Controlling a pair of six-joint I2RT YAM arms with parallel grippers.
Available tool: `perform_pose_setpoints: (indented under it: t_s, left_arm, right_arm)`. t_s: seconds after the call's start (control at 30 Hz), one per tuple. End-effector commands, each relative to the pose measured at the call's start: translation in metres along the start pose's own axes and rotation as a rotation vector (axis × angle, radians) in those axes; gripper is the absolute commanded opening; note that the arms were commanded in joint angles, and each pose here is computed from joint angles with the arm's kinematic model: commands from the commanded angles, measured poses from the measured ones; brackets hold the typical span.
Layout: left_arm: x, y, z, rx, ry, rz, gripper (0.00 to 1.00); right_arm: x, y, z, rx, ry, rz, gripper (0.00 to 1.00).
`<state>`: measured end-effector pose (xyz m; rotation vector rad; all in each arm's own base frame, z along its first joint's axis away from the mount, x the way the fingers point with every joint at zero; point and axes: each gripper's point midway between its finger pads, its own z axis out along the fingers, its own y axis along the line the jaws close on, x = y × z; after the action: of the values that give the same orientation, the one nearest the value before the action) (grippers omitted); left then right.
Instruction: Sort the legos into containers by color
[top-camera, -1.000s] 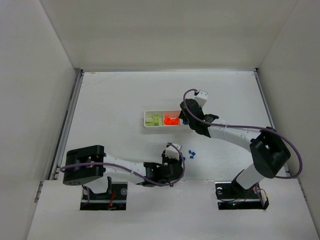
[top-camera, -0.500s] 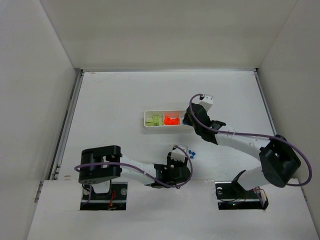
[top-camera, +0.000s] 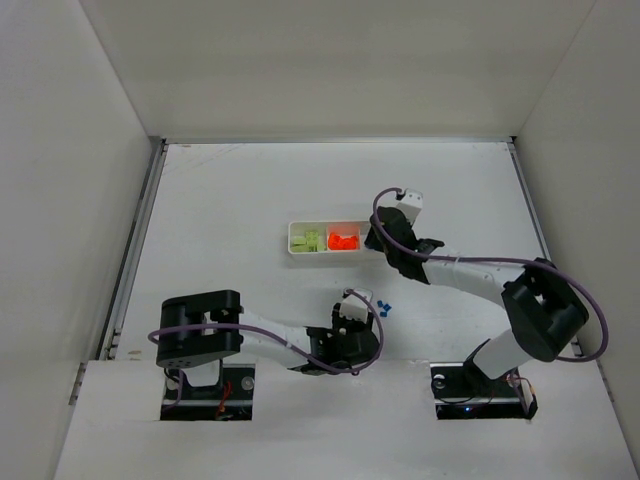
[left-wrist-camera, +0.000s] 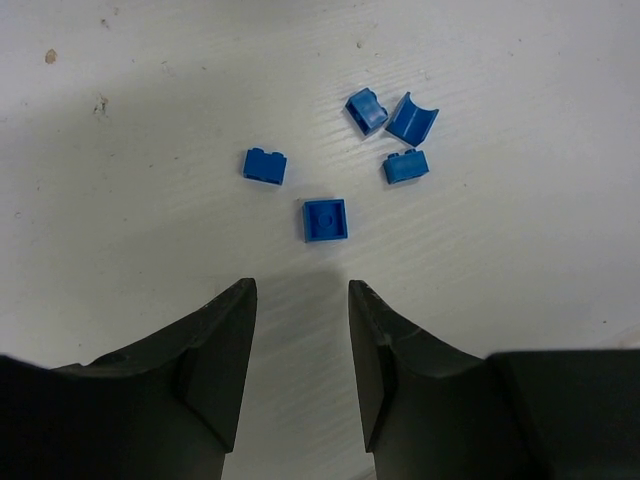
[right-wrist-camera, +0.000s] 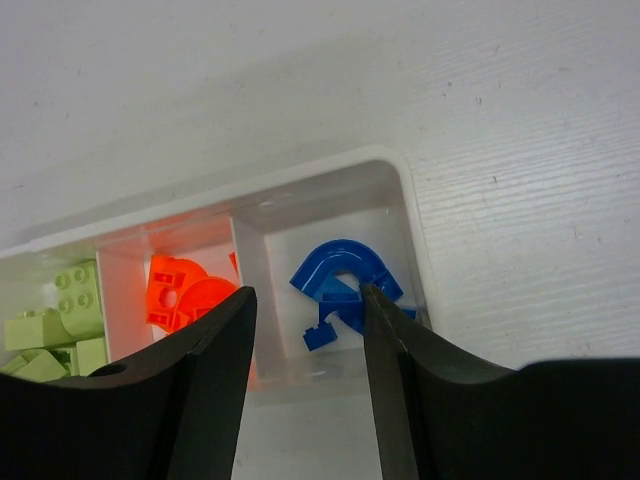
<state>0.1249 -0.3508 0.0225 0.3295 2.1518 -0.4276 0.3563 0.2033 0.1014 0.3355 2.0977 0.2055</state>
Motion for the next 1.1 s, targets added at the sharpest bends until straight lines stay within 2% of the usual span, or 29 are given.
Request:
perform_pose_setpoints:
  t_s: [0.0, 0.03, 0.13, 0.2, 0.23, 0.27, 0.3, 0.4, 0.5, 0.63, 0.8, 0.93, 1.0, 1.07]
  left_arm:
    - [-0.019, -0.004, -0.007, 0.025, -0.046, -0.075, 0.39]
    - [-0.019, -0.004, -0.007, 0.028, -0.048, -0.080, 0.39]
    - [-0.021, -0.008, -0.009, 0.043, -0.048, -0.077, 0.40]
    - [-0.022, -0.011, -0.010, 0.052, -0.050, -0.086, 0.41]
    - [-0.022, -0.013, -0.010, 0.058, -0.049, -0.086, 0.41]
    - [-0.023, -0.014, -0.010, 0.063, -0.047, -0.083, 0.41]
    - [-0.023, -0.016, -0.011, 0.068, -0.048, -0.082, 0.41]
    - [-0.023, -0.011, -0.011, 0.066, -0.050, -0.096, 0.41]
    - [-0.025, -0.011, -0.009, 0.068, -0.054, -0.095, 0.42]
    - [-0.029, -0.016, -0.007, 0.070, -0.059, -0.085, 0.42]
    - [-0.031, -0.016, 0.000, 0.053, -0.064, -0.053, 0.42]
    - [-0.031, -0.011, 0.010, 0.027, -0.061, -0.034, 0.42]
    - [-0.032, -0.008, 0.014, 0.015, -0.060, -0.030, 0.41]
    - [-0.033, -0.007, 0.019, 0.010, -0.059, -0.025, 0.41]
  right_arm:
    - [-0.028, 0.011, -0.011, -0.016, -0.093, 0.058, 0.53]
    - [-0.026, 0.014, -0.009, -0.019, -0.099, 0.050, 0.54]
    - [-0.012, 0.019, -0.005, -0.034, -0.009, -0.048, 0.52]
    - [-0.018, 0.011, -0.001, 0.008, -0.068, 0.013, 0.55]
    - [-0.010, 0.010, 0.010, 0.015, -0.052, -0.050, 0.55]
    - [-0.003, 0.010, 0.014, 0.012, -0.005, -0.110, 0.53]
    - [-0.002, 0.009, 0.010, 0.012, 0.022, -0.102, 0.50]
    - [-0.020, 0.022, -0.018, -0.059, -0.083, 0.035, 0.54]
    - [-0.028, 0.034, -0.025, -0.123, -0.102, -0.021, 0.55]
    - [-0.039, 0.024, -0.040, -0.129, -0.136, 0.031, 0.55]
    - [-0.031, 0.009, -0.057, -0.156, -0.143, 0.045, 0.41]
    - [-0.014, -0.006, -0.072, -0.171, -0.134, 0.074, 0.21]
    - [-0.003, -0.013, -0.079, -0.171, -0.126, 0.087, 0.21]
    - [0.008, -0.020, -0.084, -0.166, -0.116, 0.093, 0.24]
